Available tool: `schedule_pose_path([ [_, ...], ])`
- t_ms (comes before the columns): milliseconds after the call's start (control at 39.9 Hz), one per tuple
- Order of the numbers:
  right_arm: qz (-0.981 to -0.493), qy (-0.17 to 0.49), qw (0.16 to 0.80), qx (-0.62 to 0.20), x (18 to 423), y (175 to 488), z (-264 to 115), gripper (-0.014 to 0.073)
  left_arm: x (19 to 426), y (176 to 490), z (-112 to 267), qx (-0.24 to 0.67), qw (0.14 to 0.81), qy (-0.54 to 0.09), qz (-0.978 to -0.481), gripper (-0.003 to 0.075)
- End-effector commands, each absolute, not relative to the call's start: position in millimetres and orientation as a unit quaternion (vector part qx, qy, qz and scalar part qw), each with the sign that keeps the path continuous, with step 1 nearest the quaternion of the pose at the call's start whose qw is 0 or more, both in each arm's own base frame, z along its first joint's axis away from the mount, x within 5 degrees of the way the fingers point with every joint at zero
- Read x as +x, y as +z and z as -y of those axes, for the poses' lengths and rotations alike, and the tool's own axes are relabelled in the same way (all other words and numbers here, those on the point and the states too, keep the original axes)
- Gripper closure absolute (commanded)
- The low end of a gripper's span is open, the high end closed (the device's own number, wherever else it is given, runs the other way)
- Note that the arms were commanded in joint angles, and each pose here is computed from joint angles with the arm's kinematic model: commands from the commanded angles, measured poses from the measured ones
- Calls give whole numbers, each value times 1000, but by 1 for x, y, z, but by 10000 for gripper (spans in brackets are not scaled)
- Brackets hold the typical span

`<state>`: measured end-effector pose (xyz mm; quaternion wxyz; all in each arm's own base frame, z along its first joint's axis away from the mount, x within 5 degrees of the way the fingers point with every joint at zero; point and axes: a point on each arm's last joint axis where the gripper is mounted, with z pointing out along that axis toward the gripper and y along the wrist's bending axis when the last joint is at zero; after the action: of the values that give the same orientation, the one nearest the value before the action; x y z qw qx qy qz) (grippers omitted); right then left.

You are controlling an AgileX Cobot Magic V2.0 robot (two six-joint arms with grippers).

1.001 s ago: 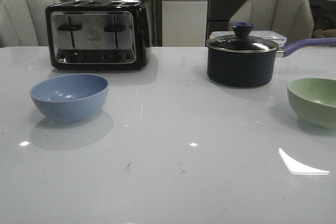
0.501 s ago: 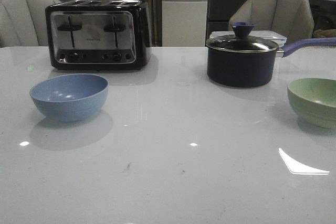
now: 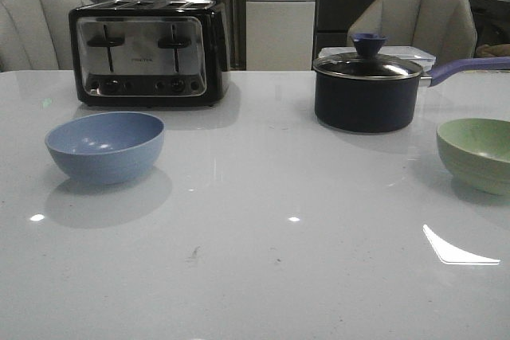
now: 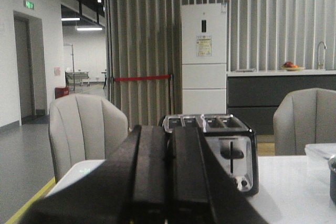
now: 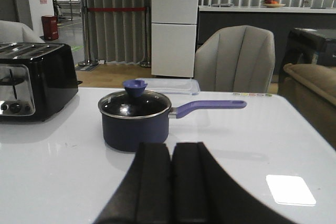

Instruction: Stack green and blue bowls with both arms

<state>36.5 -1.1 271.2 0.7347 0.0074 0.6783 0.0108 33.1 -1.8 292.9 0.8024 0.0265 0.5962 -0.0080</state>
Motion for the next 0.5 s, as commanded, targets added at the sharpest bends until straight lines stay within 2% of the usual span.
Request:
schedule_pose_path([
  [0, -655, -11, 756, -2, 31, 304, 2, 536, 25, 333, 1, 23, 818, -12, -575, 623],
  [250, -718, -13, 696, 7, 51, 343, 3, 536, 48, 373, 3, 28, 739, -12, -673, 623],
  [376, -759, -15, 650, 7, 74, 346, 3, 536, 69, 369, 4, 31, 686, -12, -727, 623],
  [476, -799, -17, 601, 7, 96, 336, 3, 536, 88, 354, 5, 34, 623, -12, -782, 623],
])
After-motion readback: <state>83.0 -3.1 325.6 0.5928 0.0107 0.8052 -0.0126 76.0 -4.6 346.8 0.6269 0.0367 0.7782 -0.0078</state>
